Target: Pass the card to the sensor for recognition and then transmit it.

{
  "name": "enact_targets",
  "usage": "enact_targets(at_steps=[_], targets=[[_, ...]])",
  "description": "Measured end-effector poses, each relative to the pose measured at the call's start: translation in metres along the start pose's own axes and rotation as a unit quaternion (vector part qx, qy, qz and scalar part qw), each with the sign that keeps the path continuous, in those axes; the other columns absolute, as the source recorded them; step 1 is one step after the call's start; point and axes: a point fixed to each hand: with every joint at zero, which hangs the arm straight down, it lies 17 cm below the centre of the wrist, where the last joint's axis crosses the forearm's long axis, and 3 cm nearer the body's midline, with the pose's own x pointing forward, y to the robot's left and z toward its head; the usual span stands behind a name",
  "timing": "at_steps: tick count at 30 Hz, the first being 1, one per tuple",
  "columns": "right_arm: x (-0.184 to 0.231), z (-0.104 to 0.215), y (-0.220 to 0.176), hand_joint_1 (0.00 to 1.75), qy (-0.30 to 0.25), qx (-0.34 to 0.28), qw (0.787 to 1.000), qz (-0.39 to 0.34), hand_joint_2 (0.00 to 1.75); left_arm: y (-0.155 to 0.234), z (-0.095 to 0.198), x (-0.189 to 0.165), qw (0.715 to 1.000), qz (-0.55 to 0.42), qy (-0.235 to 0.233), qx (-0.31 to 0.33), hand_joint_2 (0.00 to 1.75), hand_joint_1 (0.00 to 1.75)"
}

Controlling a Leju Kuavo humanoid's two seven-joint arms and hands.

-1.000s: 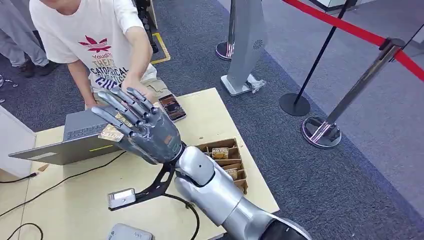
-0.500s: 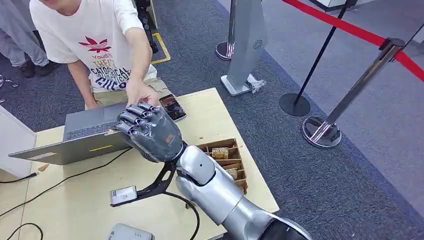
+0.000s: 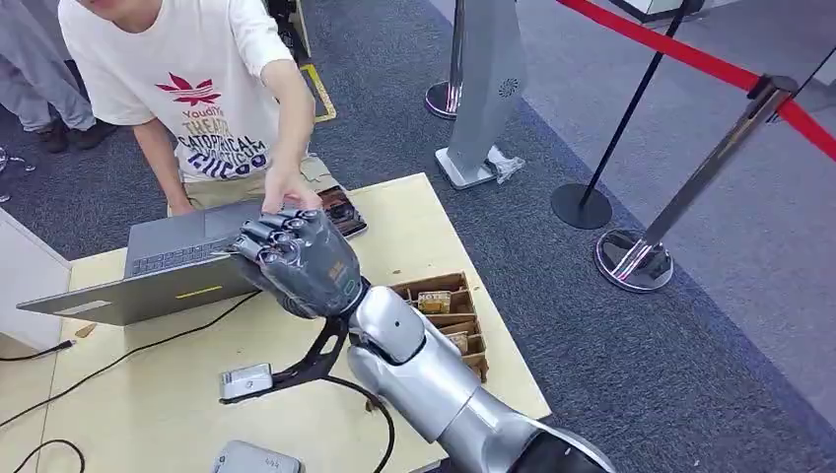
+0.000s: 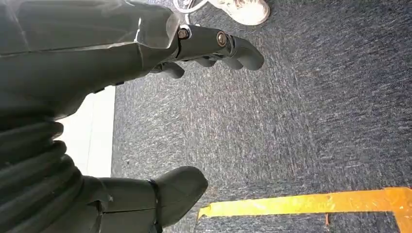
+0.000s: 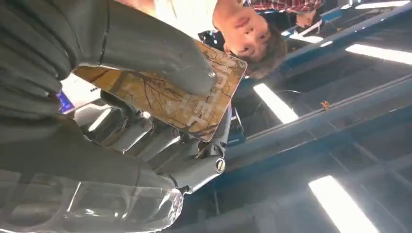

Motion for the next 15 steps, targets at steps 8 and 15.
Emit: enact_targets(at_steps=[8,15], targets=[[-0.008,-0.008,-0.002,1.75,0.133,-0.042,0.947,-0.288,1.75,-0.001,0.000,-0.003,1.000,0.012,-0.003,-0.001,1.75,0.00],[0.065,-0.015,-0.006,1.75,0.090,0.020,0.858,-0.506,1.75,0.001,-0.002,-0.011,1.000,0.021,-0.001,0.000,1.75,0.00]])
